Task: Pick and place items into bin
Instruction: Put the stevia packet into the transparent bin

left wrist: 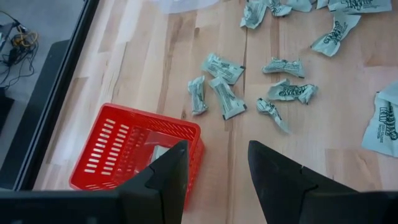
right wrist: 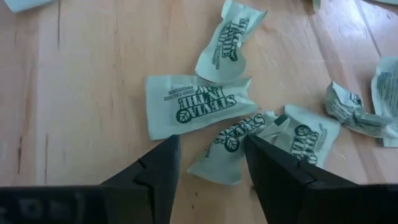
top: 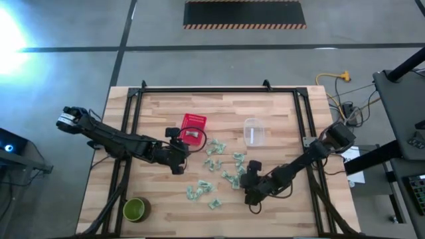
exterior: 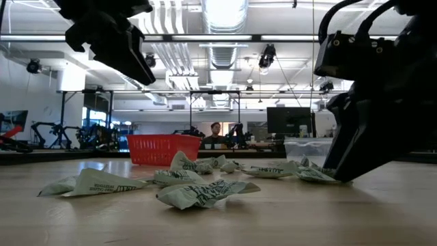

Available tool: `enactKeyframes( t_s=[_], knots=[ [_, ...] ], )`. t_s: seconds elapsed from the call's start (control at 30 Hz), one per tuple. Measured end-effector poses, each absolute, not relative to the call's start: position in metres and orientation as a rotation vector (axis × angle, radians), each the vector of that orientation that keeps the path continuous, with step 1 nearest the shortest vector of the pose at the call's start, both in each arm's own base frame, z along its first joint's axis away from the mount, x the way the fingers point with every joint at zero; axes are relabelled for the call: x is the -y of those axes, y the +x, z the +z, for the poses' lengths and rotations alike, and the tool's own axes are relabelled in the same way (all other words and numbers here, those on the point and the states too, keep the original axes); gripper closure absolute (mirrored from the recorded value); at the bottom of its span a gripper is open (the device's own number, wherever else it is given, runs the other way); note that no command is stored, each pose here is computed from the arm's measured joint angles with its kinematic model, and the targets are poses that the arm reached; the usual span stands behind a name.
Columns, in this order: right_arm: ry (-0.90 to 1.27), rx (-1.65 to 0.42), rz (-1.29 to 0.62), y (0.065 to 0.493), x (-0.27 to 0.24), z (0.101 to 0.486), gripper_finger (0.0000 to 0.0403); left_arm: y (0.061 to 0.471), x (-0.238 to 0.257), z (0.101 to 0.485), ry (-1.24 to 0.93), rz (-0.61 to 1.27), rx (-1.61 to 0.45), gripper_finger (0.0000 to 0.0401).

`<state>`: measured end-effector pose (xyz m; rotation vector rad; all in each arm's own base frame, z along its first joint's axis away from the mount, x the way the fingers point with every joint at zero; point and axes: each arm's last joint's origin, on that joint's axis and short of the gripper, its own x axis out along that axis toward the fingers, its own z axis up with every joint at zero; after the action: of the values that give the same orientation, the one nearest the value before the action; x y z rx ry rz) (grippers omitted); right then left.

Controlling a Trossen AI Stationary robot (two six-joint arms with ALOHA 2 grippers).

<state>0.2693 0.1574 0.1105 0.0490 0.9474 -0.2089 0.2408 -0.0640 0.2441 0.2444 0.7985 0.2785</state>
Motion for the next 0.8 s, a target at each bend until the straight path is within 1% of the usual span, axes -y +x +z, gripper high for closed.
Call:
enactKeyframes(
  t_s=[0.1, 0.2, 0.47, 0.53, 0.7, 0.8],
  knots=[
    [0.048, -0.948, -0.211, 0.27, -0.158, 0.109, 0.0242, 0.241, 0.064, 0.244, 0.245, 0.279, -0.799, 0.0251],
    [0.048, -0.949, -0.209, 0.27, -0.158, 0.11, 0.0265, 0.241, 0.064, 0.244, 0.245, 0.278, -0.799, 0.0251],
    [0.044, -0.956, -0.204, 0.27, -0.158, 0.11, 0.0366, 0.241, 0.064, 0.244, 0.245, 0.279, -0.799, 0.0251],
    [0.042, -0.956, -0.204, 0.269, -0.158, 0.111, 0.0386, 0.241, 0.064, 0.244, 0.245, 0.279, -0.799, 0.0251],
    [0.043, -0.956, -0.203, 0.267, -0.156, 0.115, 0.0391, 0.241, 0.064, 0.244, 0.244, 0.279, -0.798, 0.0251],
    [0.058, -0.934, -0.192, 0.266, -0.156, 0.125, 0.0391, 0.241, 0.064, 0.244, 0.243, 0.279, -0.797, 0.0251]
  ],
)
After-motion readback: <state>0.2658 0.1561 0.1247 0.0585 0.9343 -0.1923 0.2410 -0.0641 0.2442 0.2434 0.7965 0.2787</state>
